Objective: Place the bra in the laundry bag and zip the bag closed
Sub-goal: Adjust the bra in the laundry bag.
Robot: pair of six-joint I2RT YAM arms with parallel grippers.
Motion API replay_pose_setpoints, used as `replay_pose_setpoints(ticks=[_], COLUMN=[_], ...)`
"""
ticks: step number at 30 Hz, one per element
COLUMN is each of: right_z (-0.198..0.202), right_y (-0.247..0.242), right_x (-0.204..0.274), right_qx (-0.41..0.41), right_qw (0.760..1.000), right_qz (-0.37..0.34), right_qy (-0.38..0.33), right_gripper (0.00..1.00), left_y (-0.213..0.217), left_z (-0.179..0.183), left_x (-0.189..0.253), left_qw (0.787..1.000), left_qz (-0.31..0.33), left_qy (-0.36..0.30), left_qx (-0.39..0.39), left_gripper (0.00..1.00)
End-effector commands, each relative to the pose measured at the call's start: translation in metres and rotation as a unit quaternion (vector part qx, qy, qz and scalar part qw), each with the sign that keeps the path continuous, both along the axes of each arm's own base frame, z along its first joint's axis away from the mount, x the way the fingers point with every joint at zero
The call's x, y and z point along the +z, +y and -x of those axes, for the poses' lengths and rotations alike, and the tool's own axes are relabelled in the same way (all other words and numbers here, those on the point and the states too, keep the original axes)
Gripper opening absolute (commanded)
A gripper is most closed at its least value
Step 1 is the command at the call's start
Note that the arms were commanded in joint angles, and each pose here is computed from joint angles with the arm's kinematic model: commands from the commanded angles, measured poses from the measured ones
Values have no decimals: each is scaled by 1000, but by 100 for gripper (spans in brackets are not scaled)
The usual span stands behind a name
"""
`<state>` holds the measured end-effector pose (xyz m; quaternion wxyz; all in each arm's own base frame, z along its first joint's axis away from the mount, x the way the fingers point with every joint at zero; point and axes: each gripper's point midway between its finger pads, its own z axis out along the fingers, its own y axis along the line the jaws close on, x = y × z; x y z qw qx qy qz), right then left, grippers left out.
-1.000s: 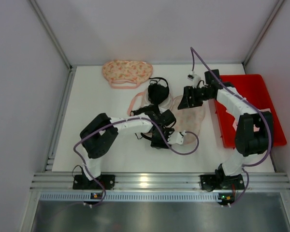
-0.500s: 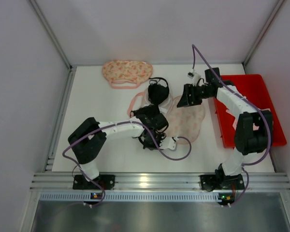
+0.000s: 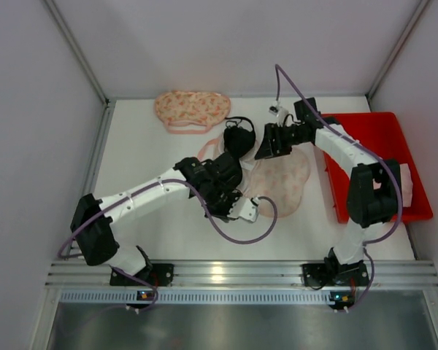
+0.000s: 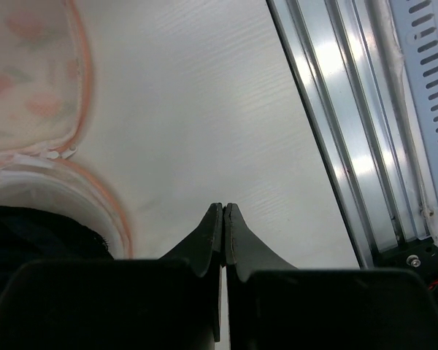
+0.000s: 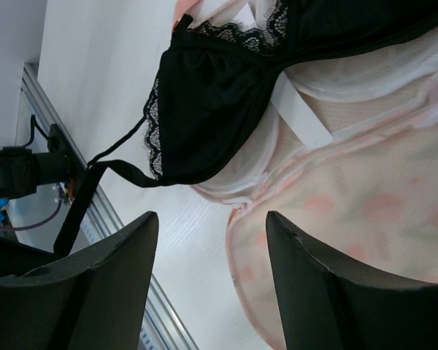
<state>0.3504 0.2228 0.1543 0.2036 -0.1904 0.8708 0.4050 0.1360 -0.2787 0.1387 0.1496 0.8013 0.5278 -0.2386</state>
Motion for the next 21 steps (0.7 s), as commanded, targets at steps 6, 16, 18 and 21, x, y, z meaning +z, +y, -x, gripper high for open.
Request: replay_pose_setpoints(ticks=[6,16,18,21], right_z=[2,29,32,36], right_y=[63,90,89,87], right_x=[22,-34,-43,-50], right_qx=[46,62,64,64], right_qw=[997,994,993,993], right_qz=[-60,-52,-47,-41], right_qy=[-6,80,87,91], right_gripper=[61,58,56,51], left_y=[-10,-10,-16,-20], left_z=[-30,-114,-130,-152], left_x=[50,76,81,80], left_qw=[995,976,972,966], left_qz=[96,181,194,198], left_qy=[27,81,91,108], left_qx=[-11,88,98,124], left_gripper=[0,0,0,0])
